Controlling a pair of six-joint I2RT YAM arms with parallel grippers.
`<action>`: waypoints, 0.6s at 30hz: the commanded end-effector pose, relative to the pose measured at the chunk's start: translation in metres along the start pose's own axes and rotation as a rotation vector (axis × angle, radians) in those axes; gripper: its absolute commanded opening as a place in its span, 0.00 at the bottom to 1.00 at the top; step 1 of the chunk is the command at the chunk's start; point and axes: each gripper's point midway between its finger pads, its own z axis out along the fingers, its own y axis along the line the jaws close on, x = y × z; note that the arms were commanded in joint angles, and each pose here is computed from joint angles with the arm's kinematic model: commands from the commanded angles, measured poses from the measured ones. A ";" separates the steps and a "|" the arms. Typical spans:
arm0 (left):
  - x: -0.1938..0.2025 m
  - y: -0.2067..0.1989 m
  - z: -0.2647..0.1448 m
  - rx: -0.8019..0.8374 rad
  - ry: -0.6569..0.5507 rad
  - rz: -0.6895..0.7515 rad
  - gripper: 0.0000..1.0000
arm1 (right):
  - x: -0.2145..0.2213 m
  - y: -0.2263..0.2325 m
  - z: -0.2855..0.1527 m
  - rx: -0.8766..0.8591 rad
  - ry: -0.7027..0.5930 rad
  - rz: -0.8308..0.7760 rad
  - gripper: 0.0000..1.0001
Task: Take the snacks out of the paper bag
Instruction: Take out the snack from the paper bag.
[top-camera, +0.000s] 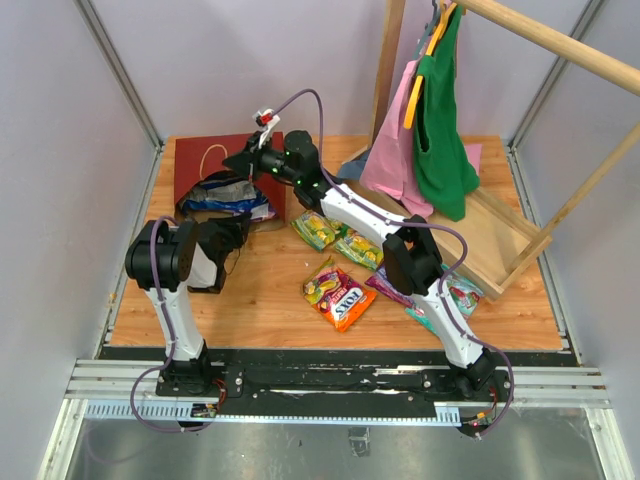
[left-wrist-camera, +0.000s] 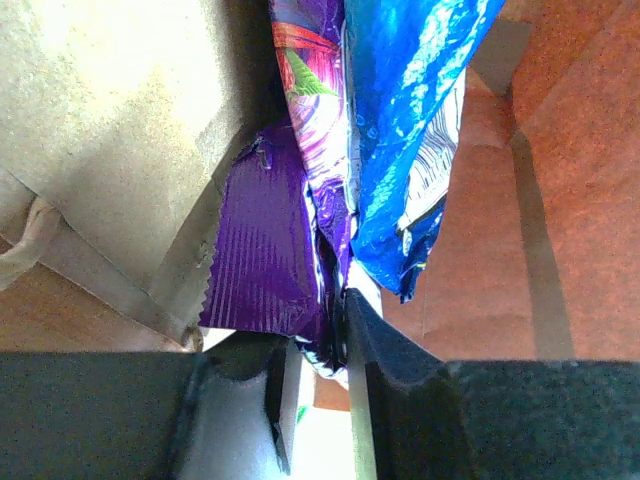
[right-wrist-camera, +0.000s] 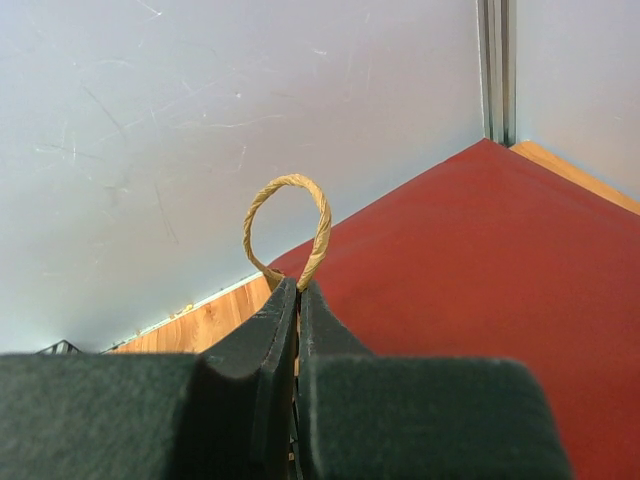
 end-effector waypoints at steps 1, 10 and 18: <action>0.001 -0.009 -0.002 0.056 0.011 0.001 0.21 | -0.032 -0.002 -0.002 -0.003 -0.075 -0.022 0.01; 0.002 -0.018 -0.021 0.067 0.007 0.058 0.02 | -0.034 -0.002 0.000 -0.004 -0.081 -0.019 0.01; 0.004 -0.027 -0.040 0.076 0.021 0.127 0.00 | -0.033 -0.002 0.000 -0.002 -0.082 -0.015 0.01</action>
